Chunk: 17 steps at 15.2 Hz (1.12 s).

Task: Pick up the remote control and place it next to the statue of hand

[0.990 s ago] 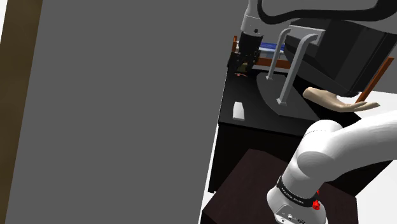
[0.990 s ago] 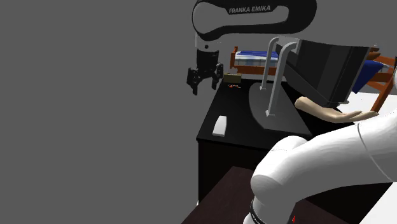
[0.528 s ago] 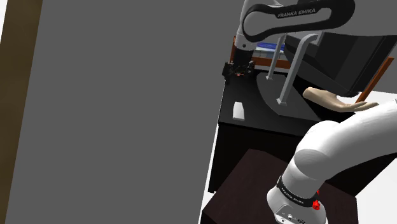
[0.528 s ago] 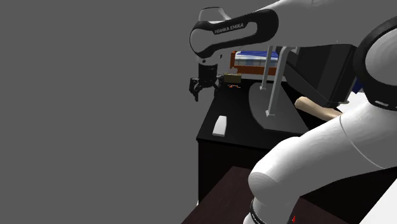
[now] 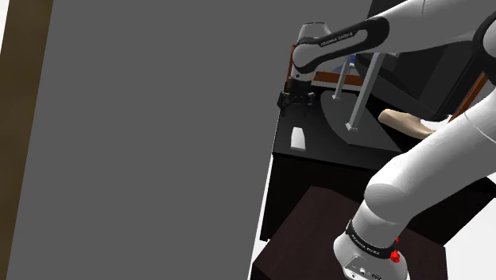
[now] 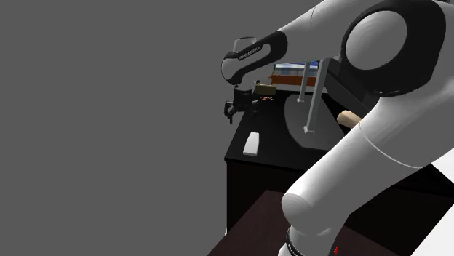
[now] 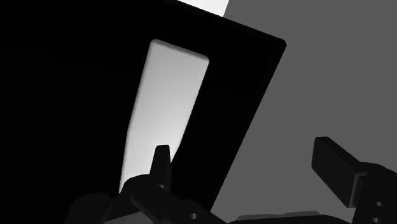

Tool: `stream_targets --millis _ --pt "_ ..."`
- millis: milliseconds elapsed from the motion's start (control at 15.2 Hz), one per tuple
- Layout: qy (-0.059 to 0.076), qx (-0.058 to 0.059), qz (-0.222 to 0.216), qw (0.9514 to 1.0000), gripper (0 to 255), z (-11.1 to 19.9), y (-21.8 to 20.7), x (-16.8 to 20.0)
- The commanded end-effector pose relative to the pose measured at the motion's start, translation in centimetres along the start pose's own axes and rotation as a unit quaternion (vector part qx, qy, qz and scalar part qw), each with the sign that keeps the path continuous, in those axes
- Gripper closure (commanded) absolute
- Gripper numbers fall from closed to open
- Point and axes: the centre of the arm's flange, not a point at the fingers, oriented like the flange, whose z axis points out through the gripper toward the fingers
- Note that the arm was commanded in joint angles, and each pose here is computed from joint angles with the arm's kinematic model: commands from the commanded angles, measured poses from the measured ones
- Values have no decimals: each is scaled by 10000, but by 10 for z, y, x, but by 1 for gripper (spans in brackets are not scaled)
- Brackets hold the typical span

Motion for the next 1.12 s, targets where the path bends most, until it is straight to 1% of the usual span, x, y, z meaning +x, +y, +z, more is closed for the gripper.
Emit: stream_targets --millis 0,132,264,396,594,1056 --pt "-58 -11 341 9994 0 19 14 13" --pt "-120 -22 669 9977 0 39 26 26" --pt "-182 -33 997 9948 0 60 39 38" --pt "-244 -44 1324 9909 0 80 53 50" --pt "-331 -60 1782 9834 0 109 74 63" --pt "-331 -60 1782 9834 0 146 74 61"
